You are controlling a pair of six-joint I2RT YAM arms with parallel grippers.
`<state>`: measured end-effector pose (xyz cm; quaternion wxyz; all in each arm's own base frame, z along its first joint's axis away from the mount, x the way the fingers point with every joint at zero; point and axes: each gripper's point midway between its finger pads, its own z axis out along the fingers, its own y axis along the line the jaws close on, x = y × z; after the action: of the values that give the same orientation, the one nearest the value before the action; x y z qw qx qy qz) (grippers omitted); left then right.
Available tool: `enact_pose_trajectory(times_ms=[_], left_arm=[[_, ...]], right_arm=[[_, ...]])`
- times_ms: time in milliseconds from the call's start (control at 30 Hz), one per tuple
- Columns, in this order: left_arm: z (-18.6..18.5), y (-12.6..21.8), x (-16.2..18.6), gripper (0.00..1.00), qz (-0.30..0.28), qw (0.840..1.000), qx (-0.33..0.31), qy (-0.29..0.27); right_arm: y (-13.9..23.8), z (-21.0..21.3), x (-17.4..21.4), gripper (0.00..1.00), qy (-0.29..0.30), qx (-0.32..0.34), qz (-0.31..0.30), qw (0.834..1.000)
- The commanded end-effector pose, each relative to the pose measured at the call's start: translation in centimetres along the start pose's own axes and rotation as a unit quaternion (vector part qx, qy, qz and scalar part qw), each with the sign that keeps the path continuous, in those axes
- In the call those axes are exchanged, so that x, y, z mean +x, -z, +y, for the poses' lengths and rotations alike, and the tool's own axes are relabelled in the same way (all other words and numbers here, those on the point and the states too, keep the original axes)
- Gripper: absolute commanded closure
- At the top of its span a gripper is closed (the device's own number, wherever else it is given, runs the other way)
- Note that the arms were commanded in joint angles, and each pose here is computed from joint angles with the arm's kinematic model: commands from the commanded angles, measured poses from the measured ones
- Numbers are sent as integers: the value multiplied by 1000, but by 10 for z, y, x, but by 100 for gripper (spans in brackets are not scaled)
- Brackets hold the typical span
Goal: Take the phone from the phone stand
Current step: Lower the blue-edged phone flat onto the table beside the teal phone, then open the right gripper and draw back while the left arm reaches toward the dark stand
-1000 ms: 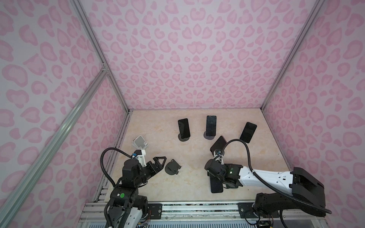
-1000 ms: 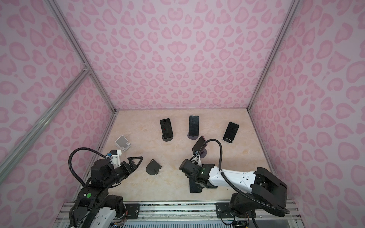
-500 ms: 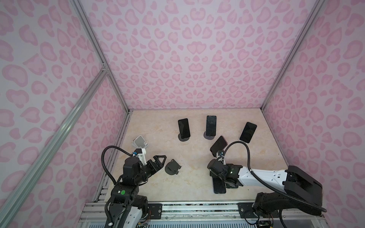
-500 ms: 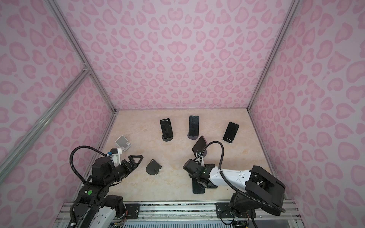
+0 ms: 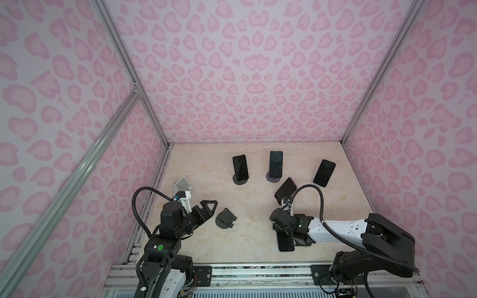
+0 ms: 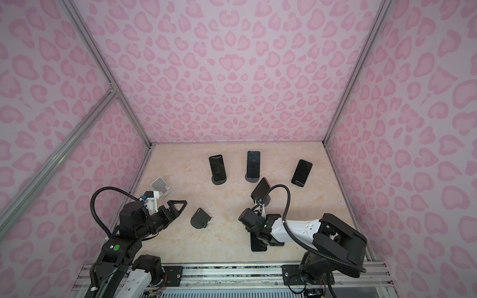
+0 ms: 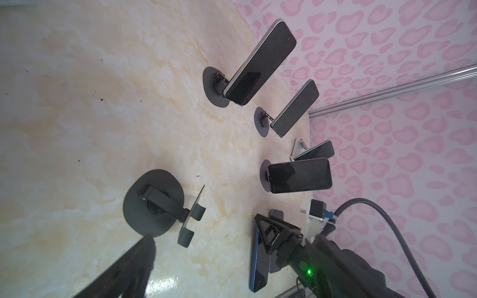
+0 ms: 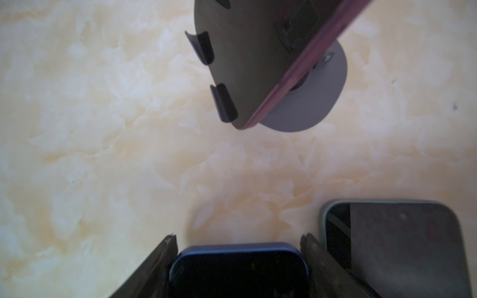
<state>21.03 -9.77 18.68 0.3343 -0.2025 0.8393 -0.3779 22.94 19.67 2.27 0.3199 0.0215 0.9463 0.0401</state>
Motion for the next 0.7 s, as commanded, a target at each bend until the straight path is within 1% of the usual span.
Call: enact_pose_trajectory(times_ms=[0, 200, 400, 667], left_arm=[[-8, 0, -7, 4, -12, 1000, 14, -4], [-10, -1, -7, 4, -9, 1000, 16, -7], [-11, 0, -10, 5, -17, 1000, 15, -4], [-7, -10, -3, 4, 1, 1000, 8, 4]], right_arm=[[-4, -1, -6, 39, -3, 9, -18, 1000], [-7, -1, -3, 34, -3, 11, -16, 1000], [-7, 4, -8, 30, 1, 8, -22, 1000], [-11, 10, -7, 25, 6, -8, -22, 1000]])
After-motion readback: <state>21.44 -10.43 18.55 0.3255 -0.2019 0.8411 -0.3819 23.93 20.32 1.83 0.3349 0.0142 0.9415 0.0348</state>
